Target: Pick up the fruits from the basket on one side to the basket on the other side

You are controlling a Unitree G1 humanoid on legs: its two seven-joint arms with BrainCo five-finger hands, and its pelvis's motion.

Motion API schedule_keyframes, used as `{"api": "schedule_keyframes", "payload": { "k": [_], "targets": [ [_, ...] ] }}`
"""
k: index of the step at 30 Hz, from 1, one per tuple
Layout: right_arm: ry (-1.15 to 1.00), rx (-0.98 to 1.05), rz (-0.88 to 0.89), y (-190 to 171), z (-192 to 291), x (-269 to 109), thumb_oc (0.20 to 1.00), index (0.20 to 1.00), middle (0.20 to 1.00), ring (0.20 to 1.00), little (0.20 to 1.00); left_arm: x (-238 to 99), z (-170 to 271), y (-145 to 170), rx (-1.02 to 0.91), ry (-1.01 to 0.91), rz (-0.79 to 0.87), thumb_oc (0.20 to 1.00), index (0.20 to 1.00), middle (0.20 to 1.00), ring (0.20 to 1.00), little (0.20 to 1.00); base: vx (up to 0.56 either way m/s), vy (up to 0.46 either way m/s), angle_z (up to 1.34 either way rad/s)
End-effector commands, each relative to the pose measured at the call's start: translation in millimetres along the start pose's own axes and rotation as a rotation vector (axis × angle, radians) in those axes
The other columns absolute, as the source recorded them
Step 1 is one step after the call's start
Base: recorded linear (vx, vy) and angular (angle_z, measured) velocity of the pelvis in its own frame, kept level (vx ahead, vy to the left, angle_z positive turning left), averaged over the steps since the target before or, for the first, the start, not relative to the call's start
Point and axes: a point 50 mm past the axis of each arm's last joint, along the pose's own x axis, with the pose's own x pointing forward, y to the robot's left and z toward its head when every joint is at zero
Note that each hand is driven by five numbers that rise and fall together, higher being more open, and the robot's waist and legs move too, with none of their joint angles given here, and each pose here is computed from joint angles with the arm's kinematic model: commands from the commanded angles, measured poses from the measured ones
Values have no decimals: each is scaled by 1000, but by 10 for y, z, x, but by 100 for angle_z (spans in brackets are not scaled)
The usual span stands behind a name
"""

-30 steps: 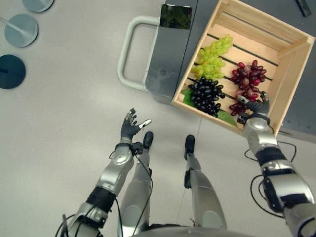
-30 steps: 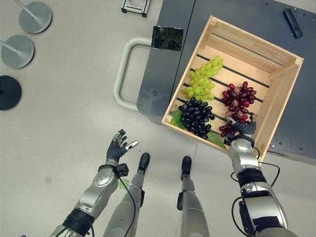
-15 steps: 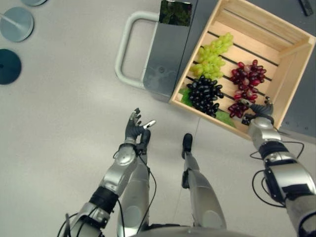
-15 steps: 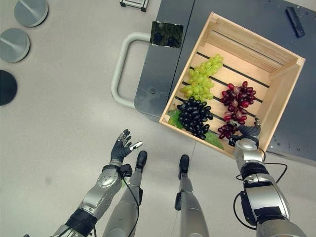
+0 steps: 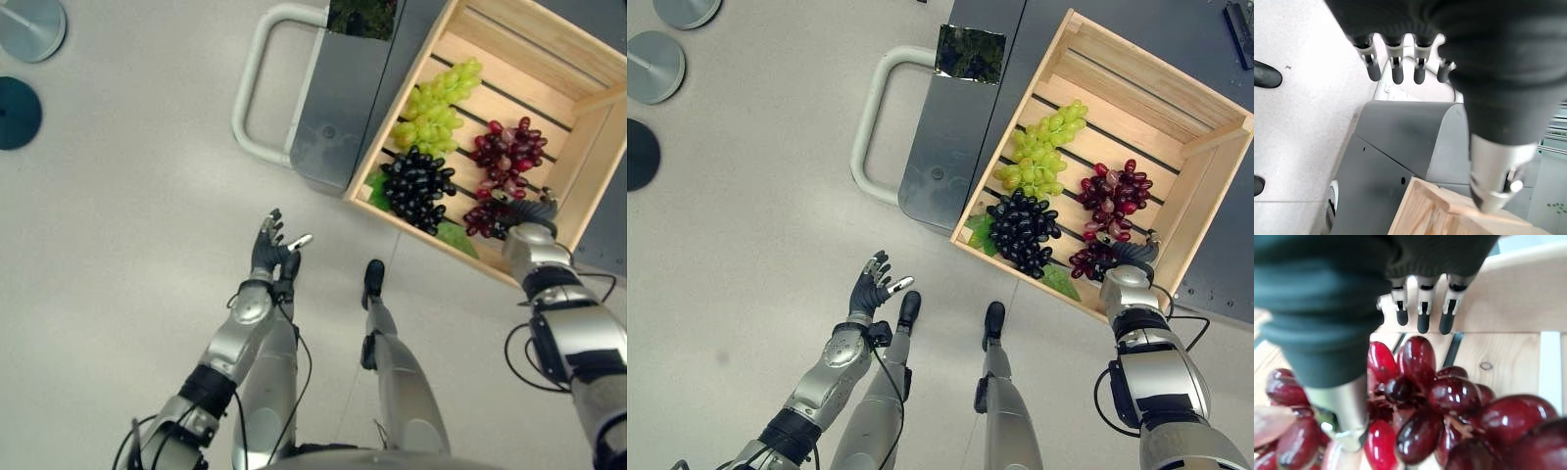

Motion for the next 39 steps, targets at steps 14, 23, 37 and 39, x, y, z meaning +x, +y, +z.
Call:
{"api": "schedule_keyframes", "payload": {
  "k": [14,23,37,39],
  "targets": [
    [-155,-123,-85,-270,642,124,1000,1000,1000,1000,1000,-27,315,-268,-87,-147,-109,1000,1000,1000,1000,1000,4,-4,4],
    [-161,-143,-99,-288,709,129,1000,1000,1000,1000,1000,-38,366,-320,-85,-172,-139,1000,1000,1000,1000,1000,11,-8,6],
    [-67,72,-108,-229,537,114,200,200,200,200,200,-23,458,-409,-102,-197,-172,1000,1000,1000,1000,1000,2,-10,11],
    [-56,94,-92,-151,507,90,200,200,200,200,200,-16,463,-416,-102,-197,-172,1000,1000,1000,1000,1000,-12,11,5]
  ]
}}
